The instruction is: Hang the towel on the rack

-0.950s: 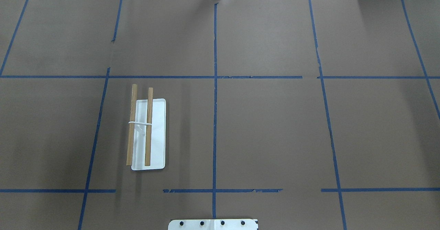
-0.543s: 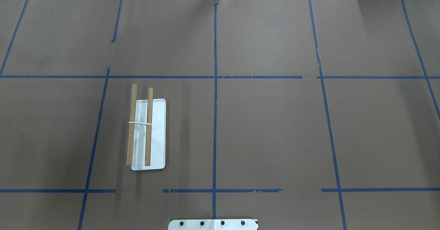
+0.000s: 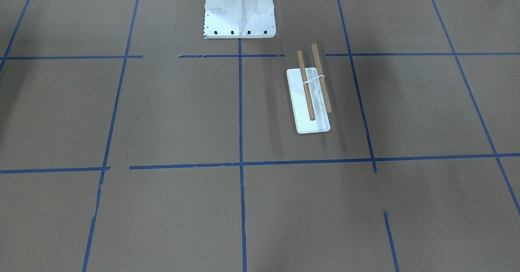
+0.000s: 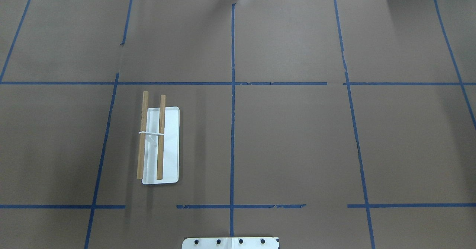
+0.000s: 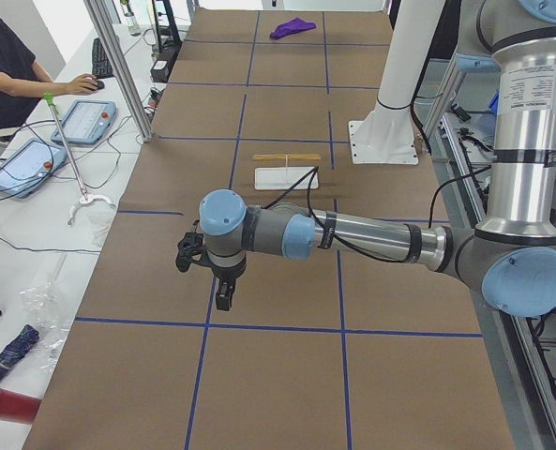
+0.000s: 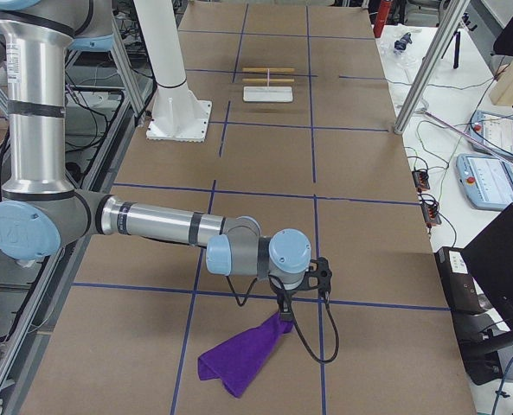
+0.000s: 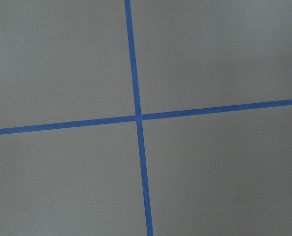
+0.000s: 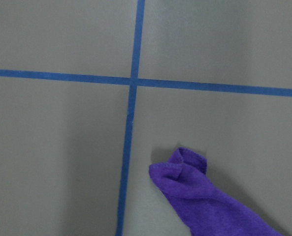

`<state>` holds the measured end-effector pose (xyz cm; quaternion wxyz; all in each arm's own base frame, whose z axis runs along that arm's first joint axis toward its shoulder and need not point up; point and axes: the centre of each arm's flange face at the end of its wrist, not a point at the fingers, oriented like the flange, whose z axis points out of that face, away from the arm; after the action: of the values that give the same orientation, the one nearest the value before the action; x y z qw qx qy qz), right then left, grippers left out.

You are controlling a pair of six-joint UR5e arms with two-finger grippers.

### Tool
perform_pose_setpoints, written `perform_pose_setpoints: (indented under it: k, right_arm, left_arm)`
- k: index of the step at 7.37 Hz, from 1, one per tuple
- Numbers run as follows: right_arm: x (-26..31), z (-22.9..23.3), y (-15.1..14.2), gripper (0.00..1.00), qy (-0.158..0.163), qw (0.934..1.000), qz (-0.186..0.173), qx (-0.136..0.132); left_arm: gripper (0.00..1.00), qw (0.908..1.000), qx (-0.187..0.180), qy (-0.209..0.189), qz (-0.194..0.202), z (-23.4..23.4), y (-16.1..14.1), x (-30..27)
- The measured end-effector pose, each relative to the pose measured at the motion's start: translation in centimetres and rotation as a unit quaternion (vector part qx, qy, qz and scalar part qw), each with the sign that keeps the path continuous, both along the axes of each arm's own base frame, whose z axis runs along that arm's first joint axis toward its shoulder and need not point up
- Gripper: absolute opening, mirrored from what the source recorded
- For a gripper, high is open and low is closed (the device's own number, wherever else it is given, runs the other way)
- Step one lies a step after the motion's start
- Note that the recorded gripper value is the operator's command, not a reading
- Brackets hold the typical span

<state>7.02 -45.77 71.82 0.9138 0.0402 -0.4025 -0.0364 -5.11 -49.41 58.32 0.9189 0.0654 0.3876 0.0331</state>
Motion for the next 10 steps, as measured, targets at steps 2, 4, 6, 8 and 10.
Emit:
perform_pose_setpoints:
  k: [2, 4, 6, 8, 10]
  right_arm:
    - [-0.7, 6.8, 1.8, 1.00, 0.014, 0.9986, -0.024, 0.046]
    - [-2.2, 10.8, 3.5, 1.00, 0.033, 0.9970, -0.045, 0.053]
    - [-3.5, 12.9, 4.6, 1.00, 0.050, 0.9949, -0.070, 0.053]
    - [-4.7, 13.2, 4.6, 1.00, 0.053, 0.9927, -0.090, 0.060]
    - [-5.4, 13.4, 4.8, 1.00, 0.053, 0.9913, -0.103, 0.063]
  left_arm:
    - [1.00, 1.0000, 0.005, 0.000, 0.000, -0.5, 0.1, 0.0]
    - [1.00, 1.0000, 0.008, 0.001, -0.001, -0.9, 0.2, 0.0]
    - [1.00, 1.0000, 0.009, 0.001, -0.001, -1.0, 0.2, 0.0]
    - [1.00, 0.9999, 0.010, 0.003, -0.001, -1.2, 0.2, 0.0]
    - [1.00, 0.9999, 0.012, 0.003, -0.001, -1.3, 0.2, 0.0]
